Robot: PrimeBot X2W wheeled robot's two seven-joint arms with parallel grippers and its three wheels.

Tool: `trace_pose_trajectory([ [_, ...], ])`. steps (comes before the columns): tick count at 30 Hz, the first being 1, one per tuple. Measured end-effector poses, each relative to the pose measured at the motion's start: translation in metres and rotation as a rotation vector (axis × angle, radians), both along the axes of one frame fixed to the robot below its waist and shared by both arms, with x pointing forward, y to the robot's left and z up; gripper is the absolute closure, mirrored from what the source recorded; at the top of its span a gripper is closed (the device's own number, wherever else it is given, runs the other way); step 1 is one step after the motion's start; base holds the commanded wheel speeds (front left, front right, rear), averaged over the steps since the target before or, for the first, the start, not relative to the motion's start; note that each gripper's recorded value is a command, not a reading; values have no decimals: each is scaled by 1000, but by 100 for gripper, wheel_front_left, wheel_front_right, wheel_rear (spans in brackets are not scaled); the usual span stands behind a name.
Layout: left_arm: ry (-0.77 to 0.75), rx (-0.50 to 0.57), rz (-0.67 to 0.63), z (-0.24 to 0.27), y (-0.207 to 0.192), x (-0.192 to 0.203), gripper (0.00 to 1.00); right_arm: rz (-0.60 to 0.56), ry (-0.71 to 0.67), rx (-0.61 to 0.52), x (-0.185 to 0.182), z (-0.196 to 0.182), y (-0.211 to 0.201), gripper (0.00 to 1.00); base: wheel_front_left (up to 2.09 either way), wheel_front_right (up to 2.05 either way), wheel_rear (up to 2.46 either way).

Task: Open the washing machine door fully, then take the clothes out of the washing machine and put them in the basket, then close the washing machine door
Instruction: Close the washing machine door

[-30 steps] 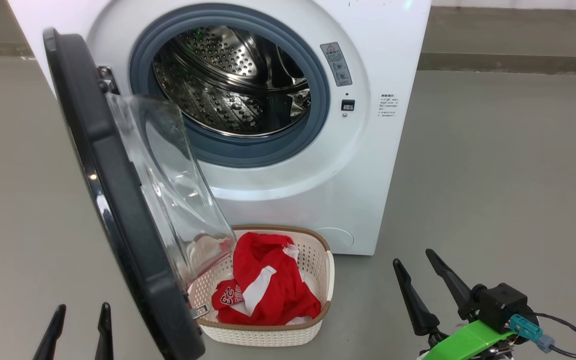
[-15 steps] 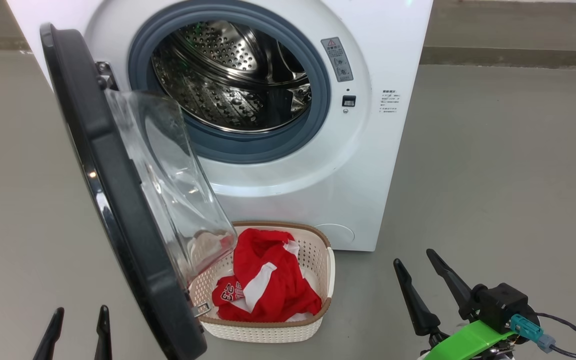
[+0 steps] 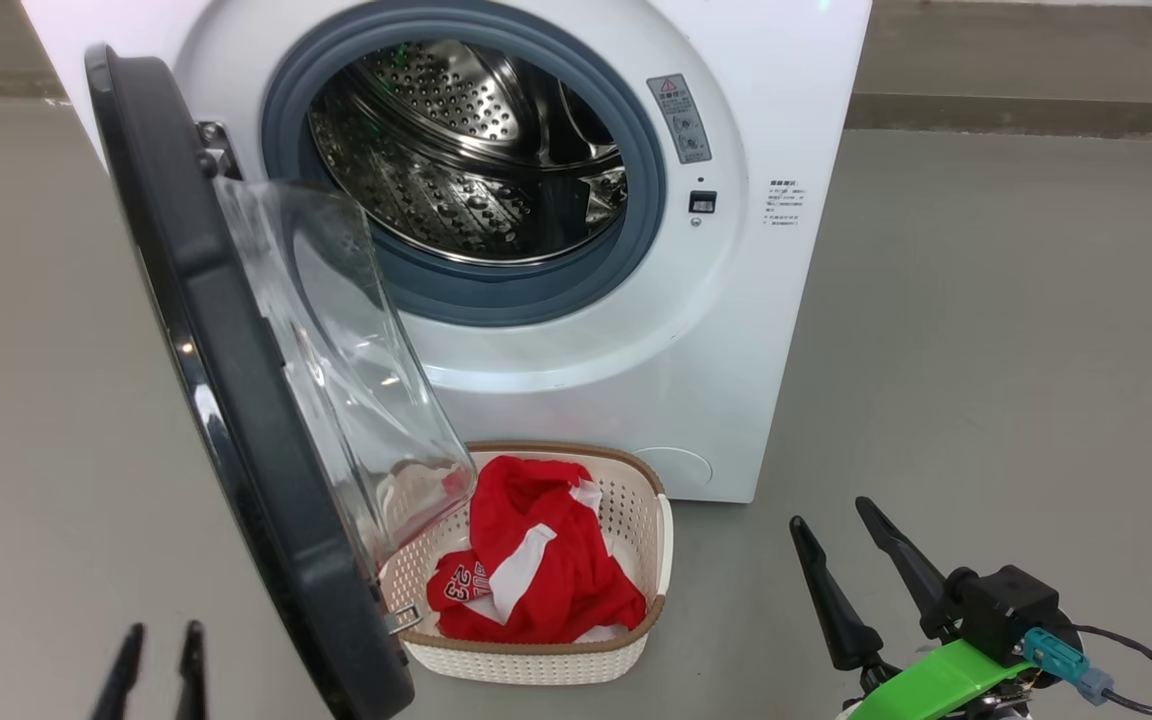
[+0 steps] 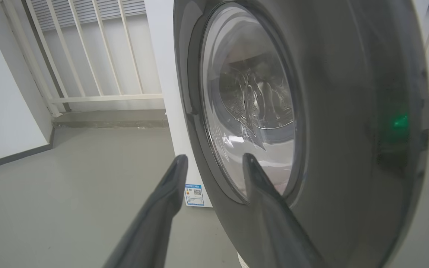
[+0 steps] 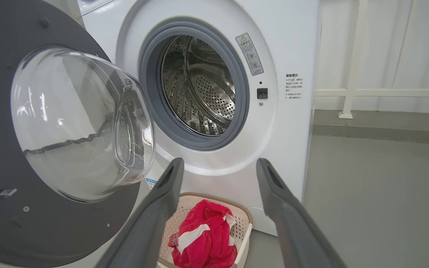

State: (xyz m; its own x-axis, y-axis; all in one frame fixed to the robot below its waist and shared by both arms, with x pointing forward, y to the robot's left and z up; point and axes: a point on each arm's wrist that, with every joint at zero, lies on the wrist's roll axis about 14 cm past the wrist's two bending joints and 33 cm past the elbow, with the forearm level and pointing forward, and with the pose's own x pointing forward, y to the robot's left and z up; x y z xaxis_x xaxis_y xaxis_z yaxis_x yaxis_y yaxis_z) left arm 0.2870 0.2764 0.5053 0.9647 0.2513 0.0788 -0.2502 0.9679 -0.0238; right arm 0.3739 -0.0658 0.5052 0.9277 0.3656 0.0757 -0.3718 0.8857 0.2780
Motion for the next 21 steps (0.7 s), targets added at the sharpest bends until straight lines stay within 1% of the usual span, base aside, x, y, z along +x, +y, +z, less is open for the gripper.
trace_pose_trajectory([
  [1, 5, 4, -1, -1, 0, 0, 100, -1, 0, 0, 0, 0, 0, 0, 0, 0, 0],
  [5, 4, -6, -1, -2, -1, 0, 100, -2, 2, 0, 0, -1, -1, 0, 0, 0, 0],
  [6, -5, -28, 4, -1, 0, 1, 100, -2, 3, 0, 1, -1, -1, 0, 0, 0, 0],
  [7, -25, -74, 15, 0, 1, 1, 100, -4, 3, 0, 1, -1, -1, 0, 0, 0, 0],
  [8, -84, -183, 48, 7, 8, 4, 100, -9, 4, 1, 2, -1, -3, 0, 0, 0, 0],
  [9, -84, -183, 48, 7, 8, 4, 100, -9, 4, 1, 2, -1, -3, 0, 0, 0, 0],
  [10, -117, -243, 64, 13, 13, 6, 100, -11, 4, 1, 2, -1, -3, 0, 0, 0, 0],
  [11, -179, -350, 76, 26, 20, 12, 100, -15, 5, 2, 2, -1, -5, 0, 0, 0, 0],
  [13, -227, -462, 72, 38, 24, 18, 100, -16, 6, 2, 2, -2, -5, 0, 0, 0, 0],
  [14, -250, -536, 76, 42, 26, 20, 100, -17, 6, 2, 2, -2, -5, 0, 0, 0, 0],
  [18, -312, -908, 62, 52, 25, 30, 100, -24, 10, 6, 2, -3, -7, 0, 0, 0, 0],
  [21, -327, -1142, 17, 63, 16, 36, 100, -31, 13, 7, 2, -4, -10, 0, 0, 0, 0],
])
